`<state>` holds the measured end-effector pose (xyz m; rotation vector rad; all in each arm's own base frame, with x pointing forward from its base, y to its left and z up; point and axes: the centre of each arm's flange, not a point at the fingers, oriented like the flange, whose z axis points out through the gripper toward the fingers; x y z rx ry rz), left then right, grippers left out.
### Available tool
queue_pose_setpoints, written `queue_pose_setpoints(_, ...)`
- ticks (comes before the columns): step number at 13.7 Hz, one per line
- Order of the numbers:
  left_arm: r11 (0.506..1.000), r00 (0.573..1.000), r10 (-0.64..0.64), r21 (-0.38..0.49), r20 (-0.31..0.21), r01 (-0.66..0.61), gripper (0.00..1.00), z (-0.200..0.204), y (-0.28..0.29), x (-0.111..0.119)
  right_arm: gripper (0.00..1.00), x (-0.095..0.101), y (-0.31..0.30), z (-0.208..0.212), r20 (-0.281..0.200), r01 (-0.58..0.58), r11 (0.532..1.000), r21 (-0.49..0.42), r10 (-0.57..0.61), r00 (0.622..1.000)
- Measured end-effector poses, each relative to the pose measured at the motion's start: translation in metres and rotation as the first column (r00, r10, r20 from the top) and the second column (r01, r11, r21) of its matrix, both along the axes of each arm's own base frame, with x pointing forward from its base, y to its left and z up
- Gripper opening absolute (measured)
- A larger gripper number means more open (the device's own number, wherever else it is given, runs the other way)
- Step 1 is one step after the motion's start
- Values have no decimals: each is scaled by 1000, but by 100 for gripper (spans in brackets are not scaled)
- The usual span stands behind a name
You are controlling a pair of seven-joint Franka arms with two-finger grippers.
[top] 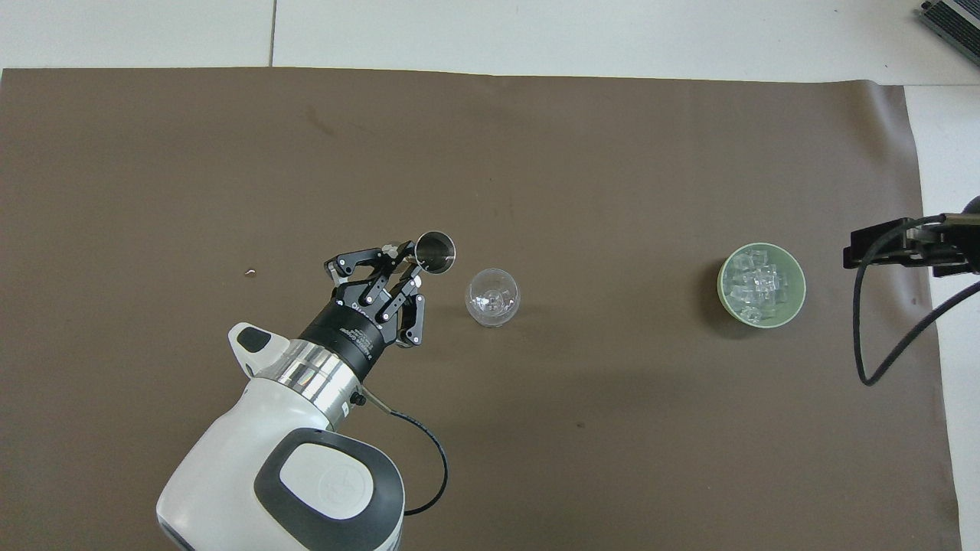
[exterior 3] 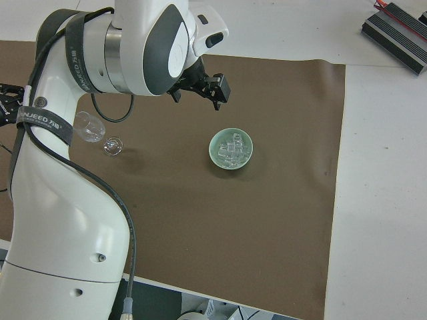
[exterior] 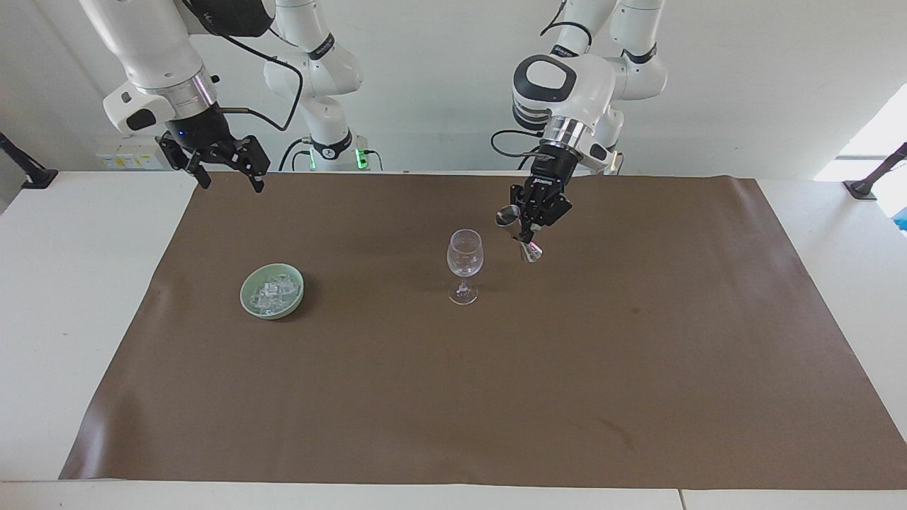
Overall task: Pour wine and add ice with both arms
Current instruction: 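Tilt the jigger over the clear glass with the left gripper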
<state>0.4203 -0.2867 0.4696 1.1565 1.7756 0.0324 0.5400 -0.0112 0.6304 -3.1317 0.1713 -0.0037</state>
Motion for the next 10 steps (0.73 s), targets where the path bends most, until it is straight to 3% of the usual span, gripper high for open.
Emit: queue_pose_setpoints(10, 972, 986, -95, 226, 137, 63, 21, 16, -21, 0, 100, 0, 0, 0, 0, 0, 1000, 0, 0, 1000)
